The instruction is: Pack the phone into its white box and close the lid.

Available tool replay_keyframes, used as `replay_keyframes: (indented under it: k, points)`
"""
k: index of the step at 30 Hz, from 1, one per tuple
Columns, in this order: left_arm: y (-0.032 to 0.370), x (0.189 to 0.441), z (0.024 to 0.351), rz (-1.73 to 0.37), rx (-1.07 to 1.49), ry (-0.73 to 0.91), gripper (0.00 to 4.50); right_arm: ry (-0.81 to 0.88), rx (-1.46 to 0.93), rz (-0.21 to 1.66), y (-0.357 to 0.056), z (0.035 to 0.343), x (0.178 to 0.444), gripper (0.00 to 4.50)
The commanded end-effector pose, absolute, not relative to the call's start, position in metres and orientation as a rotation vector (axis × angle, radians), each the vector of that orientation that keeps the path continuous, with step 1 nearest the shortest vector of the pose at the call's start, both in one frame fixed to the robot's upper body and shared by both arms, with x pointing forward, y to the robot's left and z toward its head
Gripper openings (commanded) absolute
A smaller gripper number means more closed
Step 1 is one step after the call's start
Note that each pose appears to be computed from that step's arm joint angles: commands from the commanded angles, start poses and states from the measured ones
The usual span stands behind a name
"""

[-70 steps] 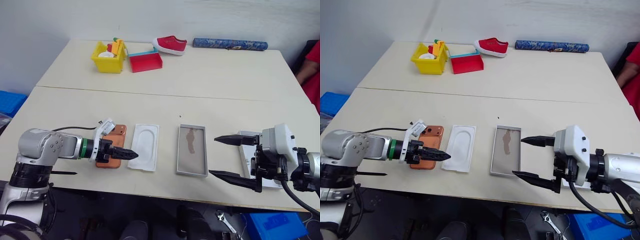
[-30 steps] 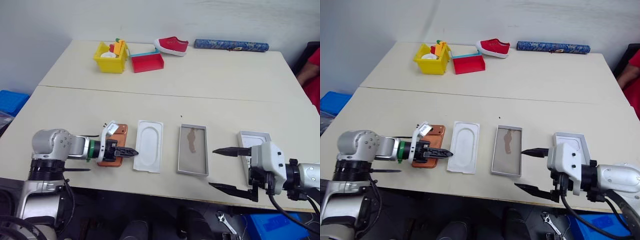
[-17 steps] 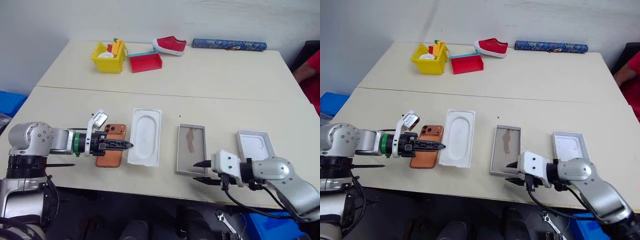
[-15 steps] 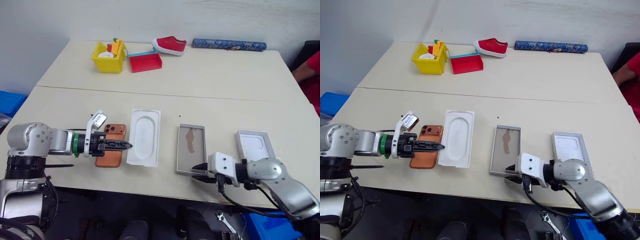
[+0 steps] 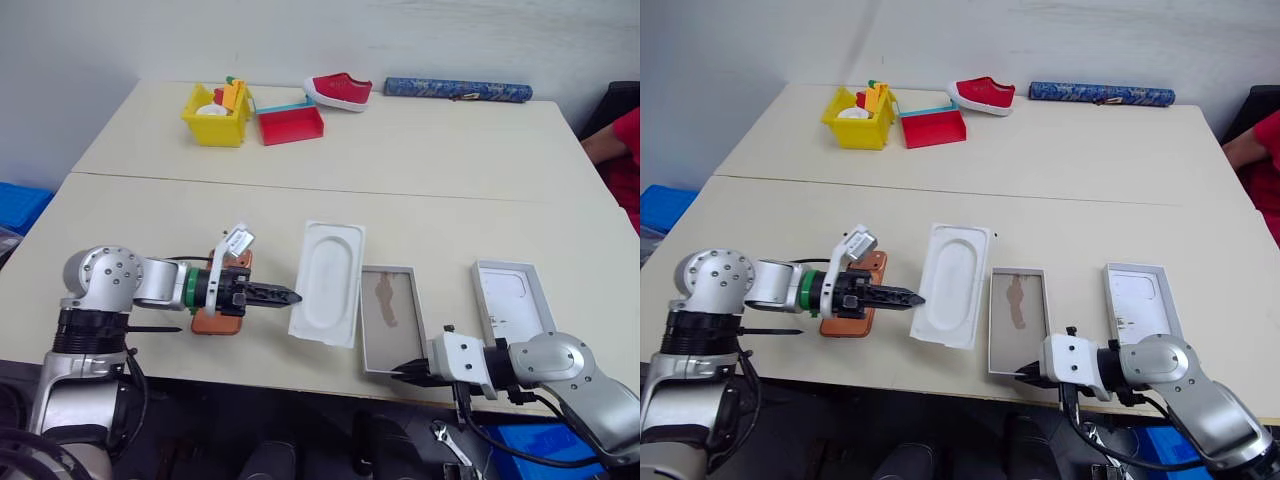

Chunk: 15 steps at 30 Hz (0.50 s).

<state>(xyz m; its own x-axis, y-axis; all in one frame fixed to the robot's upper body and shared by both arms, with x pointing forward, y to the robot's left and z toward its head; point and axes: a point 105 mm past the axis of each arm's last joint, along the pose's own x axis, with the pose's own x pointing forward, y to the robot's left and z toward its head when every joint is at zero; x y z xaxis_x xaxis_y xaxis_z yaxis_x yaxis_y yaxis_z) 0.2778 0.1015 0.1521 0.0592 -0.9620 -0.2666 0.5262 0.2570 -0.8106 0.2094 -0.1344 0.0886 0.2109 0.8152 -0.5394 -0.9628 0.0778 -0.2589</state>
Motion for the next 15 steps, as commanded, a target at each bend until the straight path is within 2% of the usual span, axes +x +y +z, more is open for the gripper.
replay_keyframes:
  k: [1,4,7,11,15]
  points:
    - [0.084,0.279,0.157,-1.268,-0.583,0.908,0.00,0.188,-0.655,1.268,-0.129,0.094,0.223,0.03]
    - [0.075,0.283,0.154,-1.256,-0.635,0.914,0.00,0.208,-0.677,1.270,-0.130,0.087,0.223,0.03]
    - [0.063,0.281,0.147,-1.257,-0.633,0.940,0.00,0.227,-0.661,1.286,-0.130,0.087,0.217,0.62]
    - [0.052,0.279,0.144,-1.268,-0.645,0.959,0.00,0.215,-0.670,1.298,-0.131,0.096,0.209,1.98]
    - [0.036,0.275,0.140,-1.294,-0.635,0.995,0.00,0.202,-0.637,1.280,-0.141,0.123,0.196,3.30]
